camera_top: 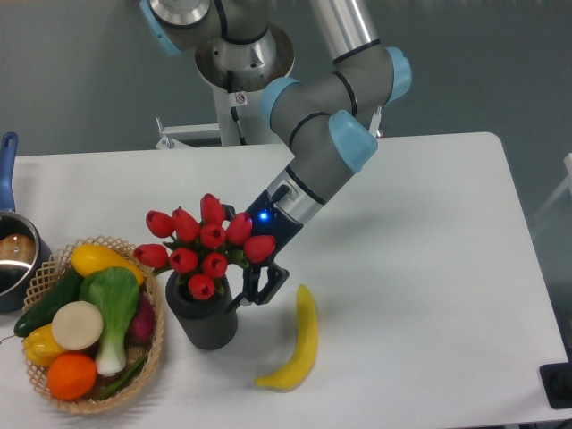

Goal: Insert the flowers into the vase
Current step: 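Open the gripper to release the tulips and lift away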

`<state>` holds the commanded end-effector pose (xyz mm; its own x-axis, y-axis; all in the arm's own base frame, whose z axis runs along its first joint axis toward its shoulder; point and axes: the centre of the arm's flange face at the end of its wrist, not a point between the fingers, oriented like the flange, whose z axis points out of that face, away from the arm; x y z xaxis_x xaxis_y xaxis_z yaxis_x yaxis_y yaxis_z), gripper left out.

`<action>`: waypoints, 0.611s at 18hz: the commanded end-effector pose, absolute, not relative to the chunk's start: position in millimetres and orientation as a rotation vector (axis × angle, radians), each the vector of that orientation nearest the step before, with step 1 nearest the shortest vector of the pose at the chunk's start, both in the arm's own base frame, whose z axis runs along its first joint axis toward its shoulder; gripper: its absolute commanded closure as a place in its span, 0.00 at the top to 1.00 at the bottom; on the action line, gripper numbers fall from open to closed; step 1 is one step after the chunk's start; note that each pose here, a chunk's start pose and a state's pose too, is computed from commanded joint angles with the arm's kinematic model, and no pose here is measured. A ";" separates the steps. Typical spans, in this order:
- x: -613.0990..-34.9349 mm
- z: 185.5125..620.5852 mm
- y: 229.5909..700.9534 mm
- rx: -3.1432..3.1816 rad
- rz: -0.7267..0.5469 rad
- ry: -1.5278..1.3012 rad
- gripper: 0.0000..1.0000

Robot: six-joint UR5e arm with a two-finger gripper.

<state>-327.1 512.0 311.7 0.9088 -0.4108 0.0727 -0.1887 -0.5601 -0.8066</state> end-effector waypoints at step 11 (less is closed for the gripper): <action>-317.0 325.6 502.6 -2.254 -0.361 0.239 1.00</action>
